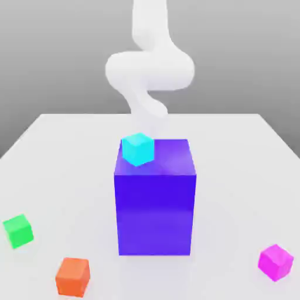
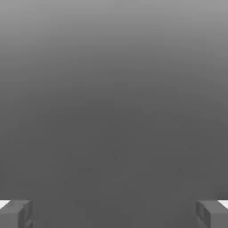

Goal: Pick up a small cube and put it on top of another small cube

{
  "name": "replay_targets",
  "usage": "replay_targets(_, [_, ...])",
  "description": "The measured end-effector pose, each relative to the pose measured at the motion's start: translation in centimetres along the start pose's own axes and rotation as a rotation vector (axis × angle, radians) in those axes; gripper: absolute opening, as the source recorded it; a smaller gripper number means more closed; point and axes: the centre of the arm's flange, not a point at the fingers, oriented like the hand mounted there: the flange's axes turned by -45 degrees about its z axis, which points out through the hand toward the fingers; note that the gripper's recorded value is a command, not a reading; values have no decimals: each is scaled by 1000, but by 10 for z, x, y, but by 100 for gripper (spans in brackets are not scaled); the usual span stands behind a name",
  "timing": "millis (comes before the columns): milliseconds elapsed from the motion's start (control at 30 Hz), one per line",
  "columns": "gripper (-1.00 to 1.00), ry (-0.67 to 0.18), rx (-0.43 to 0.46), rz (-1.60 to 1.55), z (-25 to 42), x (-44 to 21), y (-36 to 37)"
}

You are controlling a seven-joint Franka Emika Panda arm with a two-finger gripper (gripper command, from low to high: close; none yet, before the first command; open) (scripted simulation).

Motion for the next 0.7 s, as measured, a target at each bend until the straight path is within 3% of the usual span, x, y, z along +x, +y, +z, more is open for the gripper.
replay_targets(333, [0,-261,0,-175,181,-39,-92])
replay_targets(700, [0,-527,99,-381,327,-168,-202])
